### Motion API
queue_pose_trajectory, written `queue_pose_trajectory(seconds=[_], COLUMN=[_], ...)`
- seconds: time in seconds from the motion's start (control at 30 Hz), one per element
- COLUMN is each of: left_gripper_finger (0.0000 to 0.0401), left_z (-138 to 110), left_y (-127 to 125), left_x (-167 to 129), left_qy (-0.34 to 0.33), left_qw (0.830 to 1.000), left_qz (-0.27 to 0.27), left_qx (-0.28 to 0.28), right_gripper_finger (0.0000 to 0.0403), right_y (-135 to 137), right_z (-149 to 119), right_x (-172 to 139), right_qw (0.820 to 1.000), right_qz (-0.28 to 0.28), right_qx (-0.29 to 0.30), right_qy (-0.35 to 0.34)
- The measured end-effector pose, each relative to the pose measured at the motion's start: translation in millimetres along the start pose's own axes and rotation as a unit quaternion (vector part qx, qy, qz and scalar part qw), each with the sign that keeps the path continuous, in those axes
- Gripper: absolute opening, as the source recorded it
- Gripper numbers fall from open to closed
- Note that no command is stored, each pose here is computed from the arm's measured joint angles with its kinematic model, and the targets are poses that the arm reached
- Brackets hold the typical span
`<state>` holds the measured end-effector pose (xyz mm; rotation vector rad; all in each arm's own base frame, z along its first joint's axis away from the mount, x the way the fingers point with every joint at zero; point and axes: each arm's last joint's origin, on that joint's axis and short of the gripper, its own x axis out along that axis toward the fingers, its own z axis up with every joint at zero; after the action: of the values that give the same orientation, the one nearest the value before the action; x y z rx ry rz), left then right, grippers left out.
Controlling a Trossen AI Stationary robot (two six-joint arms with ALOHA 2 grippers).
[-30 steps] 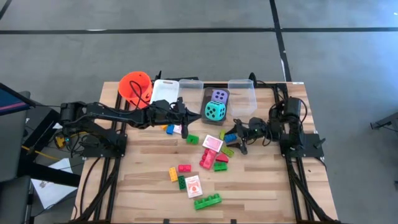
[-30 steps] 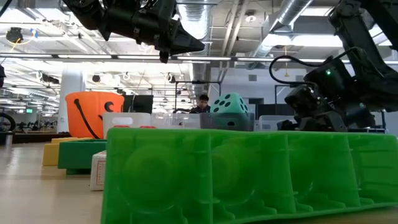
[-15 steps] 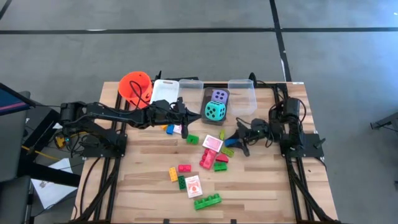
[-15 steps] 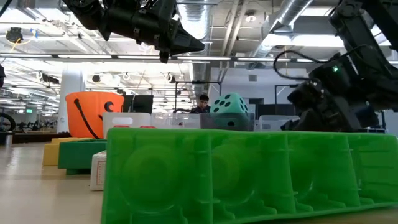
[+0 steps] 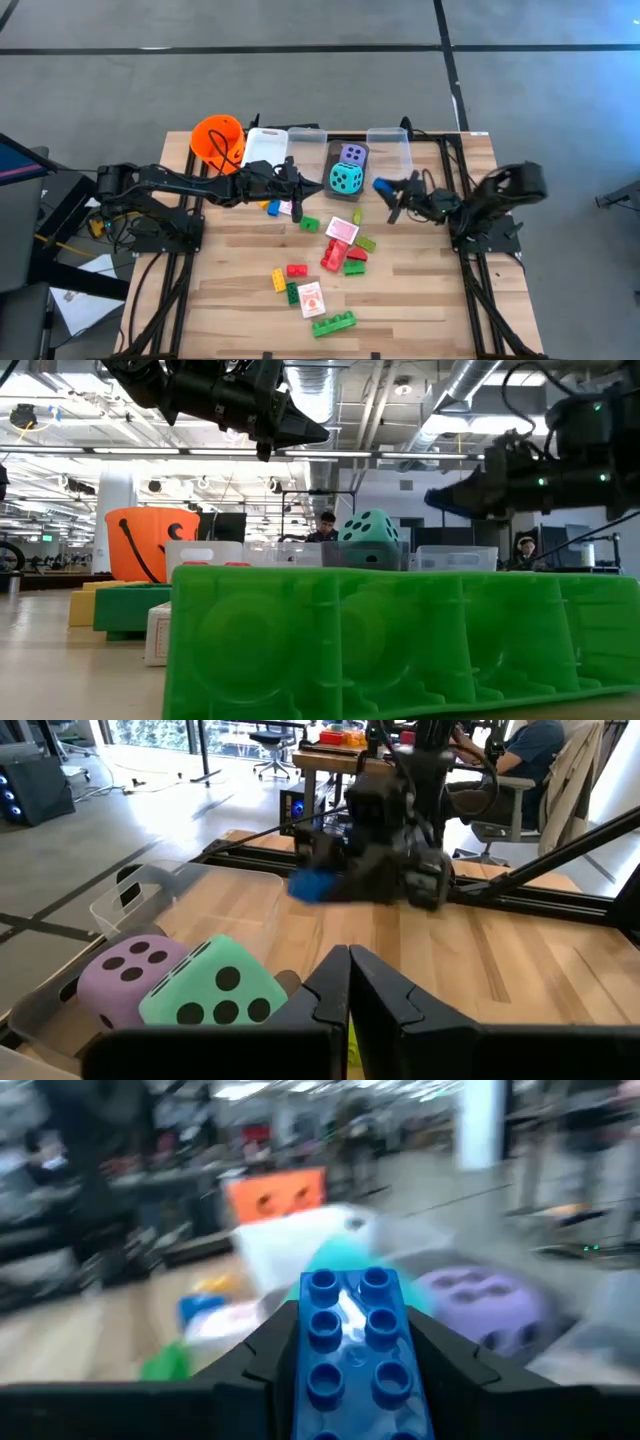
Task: Pick & Place Toys
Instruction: Put the small blue game piece into the right transparent bin, then put the bottom small light green game piece into the right transparent bin
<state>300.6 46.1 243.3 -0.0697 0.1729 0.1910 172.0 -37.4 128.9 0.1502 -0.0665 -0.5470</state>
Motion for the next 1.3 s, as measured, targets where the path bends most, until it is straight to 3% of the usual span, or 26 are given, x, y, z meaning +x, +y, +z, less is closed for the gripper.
queue_pose_trajectory(seconds=[0.17,0.43,0.6,0.8,0.9,1.0,1.17,1.3], left_gripper_finger=[0.0000,0.0000,0.0000,0.0000,0.0000,0.0000,0.0000,0.0000], left_z=[0,0,0,0,0,0,0,0], left_y=[0,0,0,0,0,0,0,0], left_x=[0,0,0,0,0,0,0,0], left_qy=[0.000,0.000,0.000,0.000,0.000,0.000,0.000,0.000], left_qw=[1.000,1.000,1.000,1.000,1.000,1.000,1.000,1.000], left_qz=[0.000,0.000,0.000,0.000,0.000,0.000,0.000,0.000], left_qx=[0.000,0.000,0.000,0.000,0.000,0.000,0.000,0.000], right_gripper_finger=[0.0137,0.0137,0.0152,0.0335,0.0386,0.0372,0.0328,0.0311], right_y=[-13,-34,-30,-28,-30,-28,-3,21], right_z=[10,29,43,43,42,41,34,27], right_x=[9,50,63,62,62,61,58,51], right_qw=[0.990,0.963,0.963,0.959,0.955,0.956,0.976,0.979], right_qz=[-0.137,-0.235,-0.223,-0.237,-0.259,-0.252,-0.142,-0.069], right_qx=[-0.015,-0.065,-0.114,-0.112,-0.105,-0.104,-0.103,-0.115], right_qy=[0.007,0.110,0.104,0.103,0.103,0.104,0.130,0.153])
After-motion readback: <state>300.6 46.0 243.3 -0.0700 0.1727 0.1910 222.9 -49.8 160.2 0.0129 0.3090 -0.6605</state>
